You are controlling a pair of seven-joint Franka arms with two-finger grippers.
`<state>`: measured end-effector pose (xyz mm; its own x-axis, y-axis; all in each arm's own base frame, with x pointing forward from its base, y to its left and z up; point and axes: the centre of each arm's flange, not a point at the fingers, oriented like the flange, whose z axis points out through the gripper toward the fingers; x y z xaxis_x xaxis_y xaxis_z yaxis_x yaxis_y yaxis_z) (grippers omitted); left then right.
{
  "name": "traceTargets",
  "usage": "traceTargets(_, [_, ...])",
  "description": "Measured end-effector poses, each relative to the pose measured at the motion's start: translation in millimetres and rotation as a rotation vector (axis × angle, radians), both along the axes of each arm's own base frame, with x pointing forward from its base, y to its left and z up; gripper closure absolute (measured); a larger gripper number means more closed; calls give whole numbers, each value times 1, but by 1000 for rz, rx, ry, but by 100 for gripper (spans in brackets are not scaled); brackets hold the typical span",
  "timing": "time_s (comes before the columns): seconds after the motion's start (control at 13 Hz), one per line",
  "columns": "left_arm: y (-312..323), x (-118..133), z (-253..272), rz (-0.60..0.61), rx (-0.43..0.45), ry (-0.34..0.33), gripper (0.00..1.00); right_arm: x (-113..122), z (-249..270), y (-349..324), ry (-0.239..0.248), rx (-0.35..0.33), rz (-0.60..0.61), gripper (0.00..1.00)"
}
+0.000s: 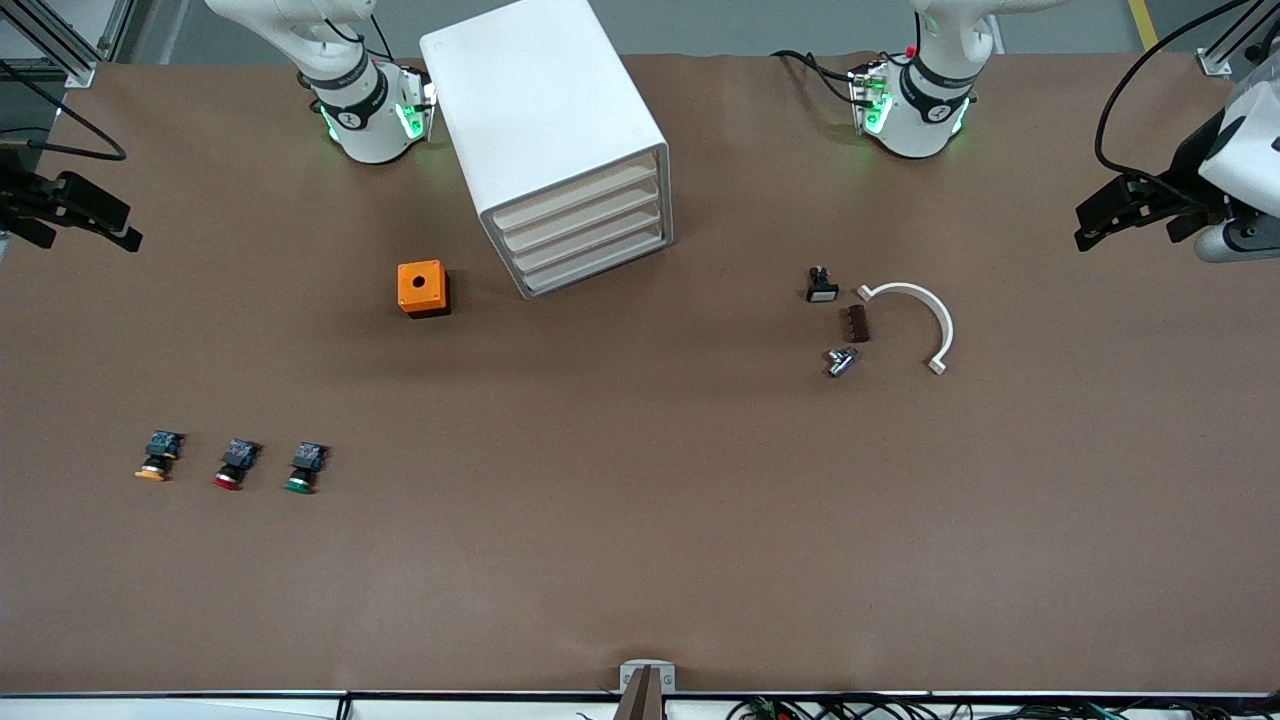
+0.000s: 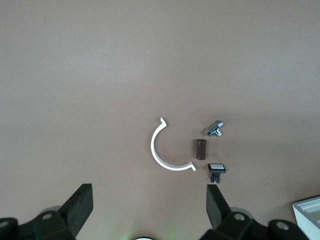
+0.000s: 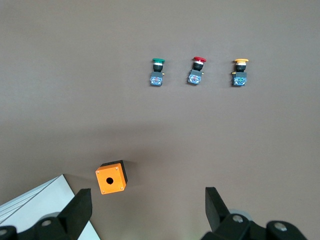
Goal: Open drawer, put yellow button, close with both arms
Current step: 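Move the left gripper toward the white drawer cabinet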
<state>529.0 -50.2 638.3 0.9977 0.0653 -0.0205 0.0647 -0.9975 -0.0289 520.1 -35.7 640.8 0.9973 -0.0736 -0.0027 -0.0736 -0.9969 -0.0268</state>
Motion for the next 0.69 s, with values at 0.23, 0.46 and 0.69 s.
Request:
traceTargets(0.23, [0, 0, 1, 1, 0, -3, 0, 0, 0, -1, 0, 0, 8, 0])
traceTargets(0.46, [0, 7, -4, 0, -2, 7, 0, 0, 0, -2, 0, 0, 10, 0])
traceTargets(0.69, [-7, 24, -40, 35, -4, 69, 0, 0, 0, -5, -2, 0, 43, 0])
